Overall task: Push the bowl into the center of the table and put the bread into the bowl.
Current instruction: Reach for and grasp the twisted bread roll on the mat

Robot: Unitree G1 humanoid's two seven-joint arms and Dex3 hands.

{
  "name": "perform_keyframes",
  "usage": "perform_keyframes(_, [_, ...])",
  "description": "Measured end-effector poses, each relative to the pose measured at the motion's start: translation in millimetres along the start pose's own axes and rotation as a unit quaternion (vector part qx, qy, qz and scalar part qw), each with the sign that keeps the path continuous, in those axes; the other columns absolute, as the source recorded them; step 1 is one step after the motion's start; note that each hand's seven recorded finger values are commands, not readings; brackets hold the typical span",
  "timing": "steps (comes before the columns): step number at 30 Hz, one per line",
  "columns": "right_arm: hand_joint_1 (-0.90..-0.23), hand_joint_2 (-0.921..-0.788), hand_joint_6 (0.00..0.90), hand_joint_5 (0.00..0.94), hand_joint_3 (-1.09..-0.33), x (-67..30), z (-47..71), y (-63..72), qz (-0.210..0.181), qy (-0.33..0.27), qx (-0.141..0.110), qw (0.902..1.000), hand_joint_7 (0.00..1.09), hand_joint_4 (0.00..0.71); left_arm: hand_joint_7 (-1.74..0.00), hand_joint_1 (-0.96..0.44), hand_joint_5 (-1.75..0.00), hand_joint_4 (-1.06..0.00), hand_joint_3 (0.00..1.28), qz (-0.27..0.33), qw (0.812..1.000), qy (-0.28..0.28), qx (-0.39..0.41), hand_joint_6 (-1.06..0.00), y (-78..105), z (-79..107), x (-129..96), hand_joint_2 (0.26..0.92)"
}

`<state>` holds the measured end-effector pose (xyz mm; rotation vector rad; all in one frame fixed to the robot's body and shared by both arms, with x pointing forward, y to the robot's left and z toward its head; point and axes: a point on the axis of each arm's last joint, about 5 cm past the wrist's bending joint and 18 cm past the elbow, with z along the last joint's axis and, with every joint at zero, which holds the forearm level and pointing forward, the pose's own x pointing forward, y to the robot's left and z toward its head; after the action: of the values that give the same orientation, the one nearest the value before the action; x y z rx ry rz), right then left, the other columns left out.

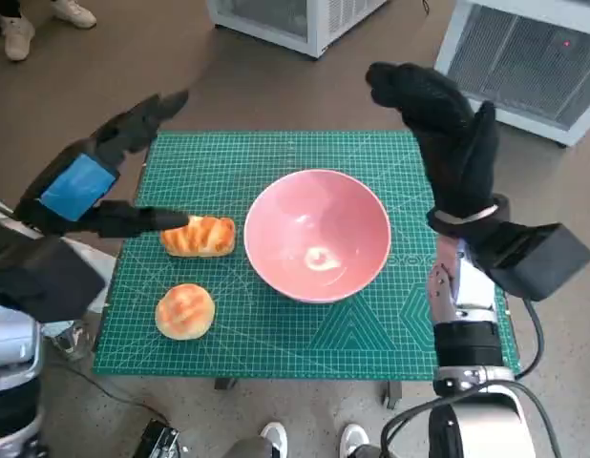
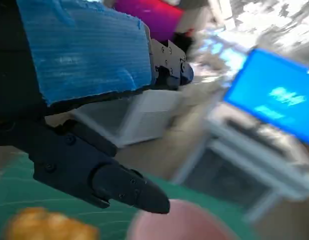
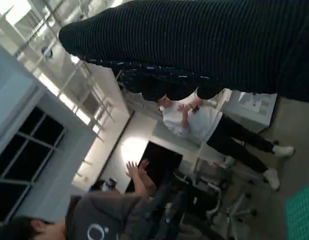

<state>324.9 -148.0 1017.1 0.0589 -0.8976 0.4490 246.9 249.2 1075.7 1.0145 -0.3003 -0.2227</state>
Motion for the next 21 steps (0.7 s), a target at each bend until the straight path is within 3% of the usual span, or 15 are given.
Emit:
perform_keyframes(10, [-0.794, -0.921, 0.043, 0.004, -0.679, -0.7, -0.3, -1.5, -0.003, 0.004, -0.002, 1.0000, 0.55, 0.219, -0.02, -0.28, 0.00, -0.15, 0.00, -0.081, 0.994, 0.070, -0.025, -0.31, -5.9, -9.4, 8, 0.727])
perform_keyframes(21, [-0.792, -0.921, 0.049, 0.003, -0.681, -3.5, -3.6, -2.1, -0.007, 0.016, 0.001, 0.9999, 0.56, 0.220, -0.01, -0.21, 0.00, -0.14, 0.00, -0.152, 0.979, 0.133, 0.013, -0.32, -29.4, -18.6, 27, 0.727])
